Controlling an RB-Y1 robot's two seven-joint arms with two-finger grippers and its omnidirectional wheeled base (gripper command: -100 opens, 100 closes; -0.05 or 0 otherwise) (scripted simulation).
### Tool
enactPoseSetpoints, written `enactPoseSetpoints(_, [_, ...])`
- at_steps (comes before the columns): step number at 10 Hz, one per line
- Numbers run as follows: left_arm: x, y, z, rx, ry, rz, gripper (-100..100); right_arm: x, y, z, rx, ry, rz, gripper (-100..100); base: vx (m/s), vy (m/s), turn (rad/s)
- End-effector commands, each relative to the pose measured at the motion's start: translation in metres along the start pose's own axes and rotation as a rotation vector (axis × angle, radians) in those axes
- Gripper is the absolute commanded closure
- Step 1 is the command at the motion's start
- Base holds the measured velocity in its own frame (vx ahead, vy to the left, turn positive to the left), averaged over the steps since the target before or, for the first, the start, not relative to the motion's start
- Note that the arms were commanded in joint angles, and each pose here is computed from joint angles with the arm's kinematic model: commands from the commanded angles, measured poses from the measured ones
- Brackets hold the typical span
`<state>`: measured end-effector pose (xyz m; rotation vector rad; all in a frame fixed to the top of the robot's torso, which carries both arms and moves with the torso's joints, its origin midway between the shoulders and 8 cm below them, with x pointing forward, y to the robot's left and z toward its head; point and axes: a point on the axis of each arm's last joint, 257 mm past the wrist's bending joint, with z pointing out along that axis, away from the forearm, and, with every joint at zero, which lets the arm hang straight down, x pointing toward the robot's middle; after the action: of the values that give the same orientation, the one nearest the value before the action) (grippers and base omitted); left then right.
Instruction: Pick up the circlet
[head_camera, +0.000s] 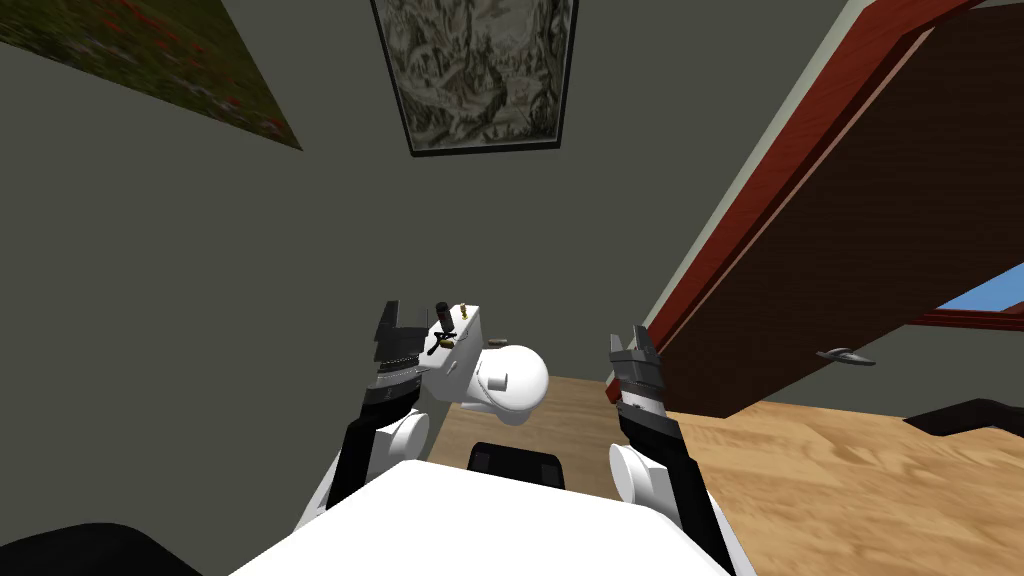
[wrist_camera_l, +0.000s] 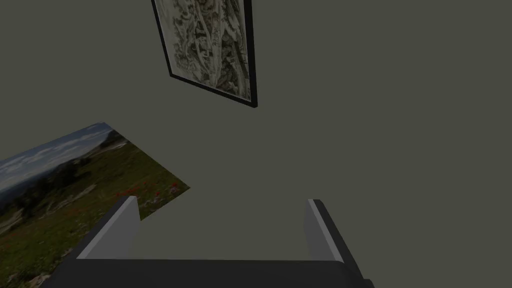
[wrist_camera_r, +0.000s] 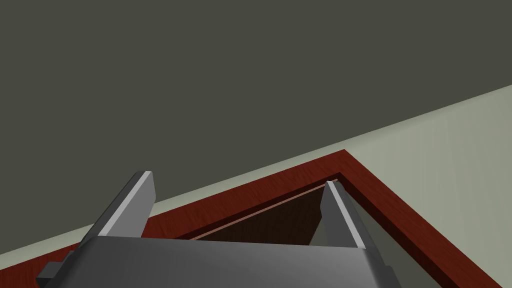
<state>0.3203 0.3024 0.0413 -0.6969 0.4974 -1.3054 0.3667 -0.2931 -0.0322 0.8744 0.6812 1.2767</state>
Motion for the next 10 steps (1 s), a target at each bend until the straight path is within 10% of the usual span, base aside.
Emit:
enactPoseSetpoints(1, [0.007,0.007,0.002,-0.016,0.044,0.011,-100,0.0,0.0,0.0,0.0,0.0,0.0,0,-0.015,0.0,0.006])
enactPoseSetpoints(10, [0.028,0.09,0.019,-0.201,0.188,0.078,-100,0.0,0.0,0.0,0.0,0.0,0.0,0,-0.056,-0.012,0.014])
